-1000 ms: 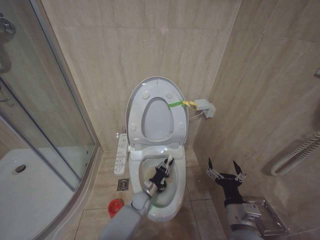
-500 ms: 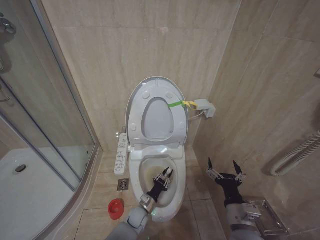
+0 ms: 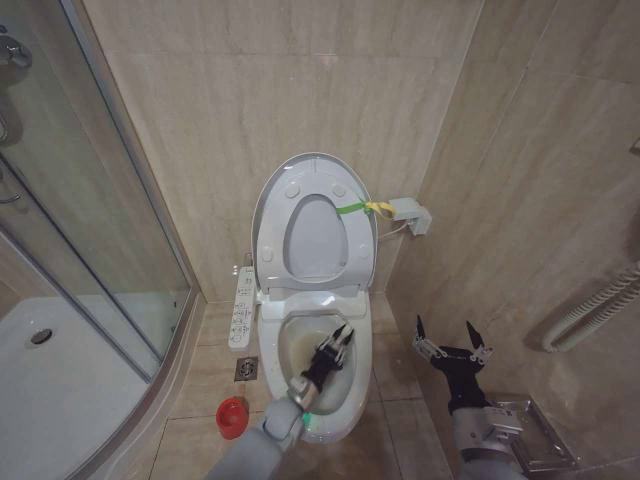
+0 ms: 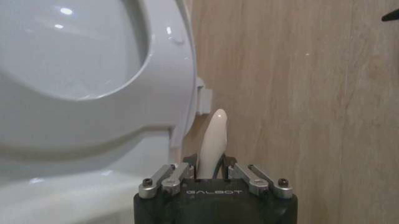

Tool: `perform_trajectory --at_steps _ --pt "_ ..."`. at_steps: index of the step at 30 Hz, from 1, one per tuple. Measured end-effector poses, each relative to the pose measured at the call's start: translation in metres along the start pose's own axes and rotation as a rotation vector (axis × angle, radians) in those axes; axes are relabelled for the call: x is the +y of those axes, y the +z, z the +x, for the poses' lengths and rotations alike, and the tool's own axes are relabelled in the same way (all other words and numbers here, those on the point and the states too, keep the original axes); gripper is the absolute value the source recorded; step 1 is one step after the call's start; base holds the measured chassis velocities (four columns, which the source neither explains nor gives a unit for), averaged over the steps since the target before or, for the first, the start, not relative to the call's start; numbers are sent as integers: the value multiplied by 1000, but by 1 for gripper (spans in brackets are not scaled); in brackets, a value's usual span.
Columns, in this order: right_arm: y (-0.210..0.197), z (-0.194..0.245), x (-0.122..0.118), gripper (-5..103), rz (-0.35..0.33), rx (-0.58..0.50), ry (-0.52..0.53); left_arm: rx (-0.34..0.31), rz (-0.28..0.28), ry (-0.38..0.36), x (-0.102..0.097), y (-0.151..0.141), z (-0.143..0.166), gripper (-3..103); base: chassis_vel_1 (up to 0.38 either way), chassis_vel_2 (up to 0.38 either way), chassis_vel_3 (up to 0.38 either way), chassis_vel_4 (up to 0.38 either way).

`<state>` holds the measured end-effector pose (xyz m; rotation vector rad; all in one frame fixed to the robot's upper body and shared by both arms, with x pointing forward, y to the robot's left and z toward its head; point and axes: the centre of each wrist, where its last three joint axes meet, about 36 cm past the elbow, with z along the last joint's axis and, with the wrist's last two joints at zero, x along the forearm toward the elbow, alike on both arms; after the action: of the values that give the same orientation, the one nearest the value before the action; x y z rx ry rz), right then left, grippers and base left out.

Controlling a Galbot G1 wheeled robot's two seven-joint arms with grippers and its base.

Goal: Open the toilet lid, clean the toilet bowl with a toilet brush, close the toilet lid, and flush.

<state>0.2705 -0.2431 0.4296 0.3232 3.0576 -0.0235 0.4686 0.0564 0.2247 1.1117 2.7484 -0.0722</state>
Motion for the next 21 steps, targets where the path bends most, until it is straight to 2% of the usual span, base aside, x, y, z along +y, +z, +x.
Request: perform_trajectory --at_steps 11,15,21 --pt "0 0 0 100 0 0 0 -54 -5 41 7 -25 -44 23 0 0 0 0" --pt "0 0 0 100 0 0 0 -86 9 50 6 -35 -61 22 0 0 0 0" --pt "0 0 0 100 0 0 0 -78 7 52 11 -34 -66 22 0 0 0 0"
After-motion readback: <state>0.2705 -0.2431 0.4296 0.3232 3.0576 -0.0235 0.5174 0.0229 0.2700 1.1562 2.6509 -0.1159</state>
